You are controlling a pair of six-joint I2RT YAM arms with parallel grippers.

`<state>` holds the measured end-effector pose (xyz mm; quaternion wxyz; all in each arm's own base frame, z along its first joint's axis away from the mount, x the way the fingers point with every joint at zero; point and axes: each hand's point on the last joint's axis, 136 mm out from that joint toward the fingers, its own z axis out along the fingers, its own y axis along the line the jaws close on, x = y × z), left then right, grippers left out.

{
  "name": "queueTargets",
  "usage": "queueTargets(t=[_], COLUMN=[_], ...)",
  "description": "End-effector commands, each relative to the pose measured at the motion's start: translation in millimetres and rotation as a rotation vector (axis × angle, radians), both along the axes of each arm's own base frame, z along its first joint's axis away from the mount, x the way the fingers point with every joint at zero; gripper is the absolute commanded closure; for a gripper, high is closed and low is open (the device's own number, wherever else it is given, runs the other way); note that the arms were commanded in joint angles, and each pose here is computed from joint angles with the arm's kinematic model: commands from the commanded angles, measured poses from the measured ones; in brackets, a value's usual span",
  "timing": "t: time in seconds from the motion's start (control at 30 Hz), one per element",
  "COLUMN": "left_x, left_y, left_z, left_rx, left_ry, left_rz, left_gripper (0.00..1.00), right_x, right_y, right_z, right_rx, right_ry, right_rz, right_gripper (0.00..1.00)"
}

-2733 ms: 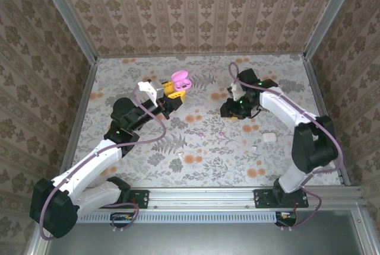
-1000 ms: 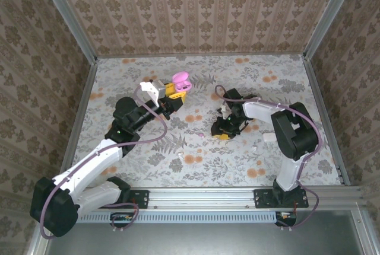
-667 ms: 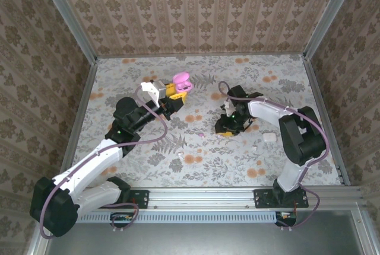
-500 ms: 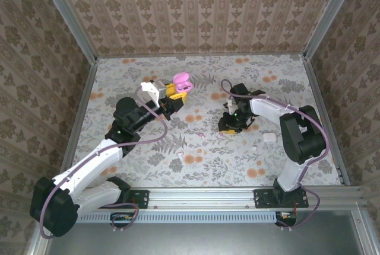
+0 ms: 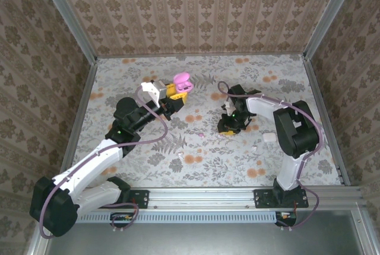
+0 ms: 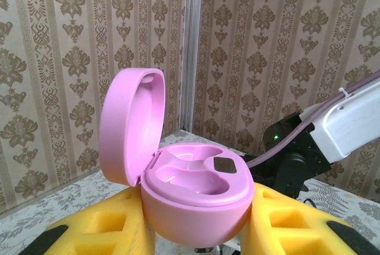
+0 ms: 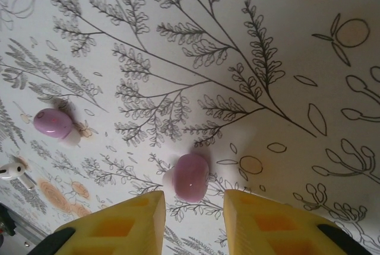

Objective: Insert wireless bluetooth earbuds into charging case

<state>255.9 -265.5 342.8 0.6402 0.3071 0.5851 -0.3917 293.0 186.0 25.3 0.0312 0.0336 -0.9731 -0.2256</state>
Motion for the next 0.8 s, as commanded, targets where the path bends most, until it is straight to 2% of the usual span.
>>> queueTargets(t=[0.0, 0.77], left_x=[0, 0], left_y=[0, 2], left_z=[18, 17], left_rx=[-0.025, -0.019], left_ry=[-0.041, -0.038], left_rz=[0.010, 0.022], left_gripper=[0.65, 0.65], right_x=[-3, 2], right_y=[4, 27], right_z=[0, -8], right_rx=[0.006, 0.015], right_ry=[0.026, 0.036], right_rz=[0.025, 0.033], right_gripper=[0.66, 0.67])
